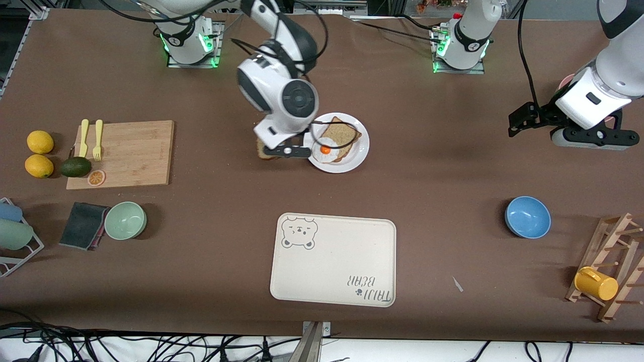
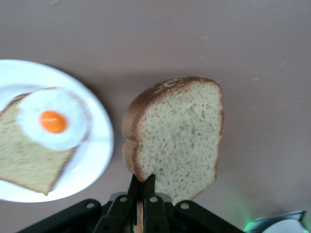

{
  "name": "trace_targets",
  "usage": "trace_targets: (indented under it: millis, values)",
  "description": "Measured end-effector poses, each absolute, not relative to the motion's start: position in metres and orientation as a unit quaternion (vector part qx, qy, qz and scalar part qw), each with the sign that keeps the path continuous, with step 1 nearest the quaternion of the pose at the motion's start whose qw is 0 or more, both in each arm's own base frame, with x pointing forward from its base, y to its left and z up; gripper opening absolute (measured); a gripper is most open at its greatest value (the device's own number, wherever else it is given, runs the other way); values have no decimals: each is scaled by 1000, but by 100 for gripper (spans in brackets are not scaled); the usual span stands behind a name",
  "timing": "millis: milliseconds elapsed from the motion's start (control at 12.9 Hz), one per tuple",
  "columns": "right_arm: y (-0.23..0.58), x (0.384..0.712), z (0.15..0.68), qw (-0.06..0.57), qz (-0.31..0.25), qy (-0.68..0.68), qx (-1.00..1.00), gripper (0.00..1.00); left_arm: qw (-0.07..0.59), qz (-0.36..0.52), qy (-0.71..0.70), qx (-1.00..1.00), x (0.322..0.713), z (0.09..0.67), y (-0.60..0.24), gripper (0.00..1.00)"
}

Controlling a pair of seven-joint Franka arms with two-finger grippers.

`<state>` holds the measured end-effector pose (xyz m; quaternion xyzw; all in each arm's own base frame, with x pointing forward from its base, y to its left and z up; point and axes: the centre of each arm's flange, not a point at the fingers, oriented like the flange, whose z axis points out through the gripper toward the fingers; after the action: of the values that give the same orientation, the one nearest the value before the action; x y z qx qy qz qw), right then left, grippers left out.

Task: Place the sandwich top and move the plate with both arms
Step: 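Carry the bread slice with the right gripper over the white plate, then lower the bread onto the egg slice and open the right gripper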

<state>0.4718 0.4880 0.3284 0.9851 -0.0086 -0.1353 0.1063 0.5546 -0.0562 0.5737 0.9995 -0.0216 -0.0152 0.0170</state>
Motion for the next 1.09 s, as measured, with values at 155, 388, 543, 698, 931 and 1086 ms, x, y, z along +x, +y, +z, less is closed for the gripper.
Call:
trace_targets:
  millis: [155,388,543,698,931,1086]
  values:
    - [519,460,308,99,-133,-5,986,6,17,-15,-21,1000,555,574,-56,100]
    - [543,453,286,61,-145,-11,988,6,17,-15,-21,1000,555,574,-55,100]
    - [556,447,280,35,-149,-20,988,6,17,-15,-21,1000,555,574,-55,100]
    - [569,437,272,26,-146,-29,989,6,17,-15,-21,1000,555,574,-56,100]
    - [584,429,259,8,-134,-39,990,6,17,-15,-25,999,554,574,-59,100]
    - [587,432,249,-4,-127,-45,991,6,17,-15,-27,999,554,574,-62,100]
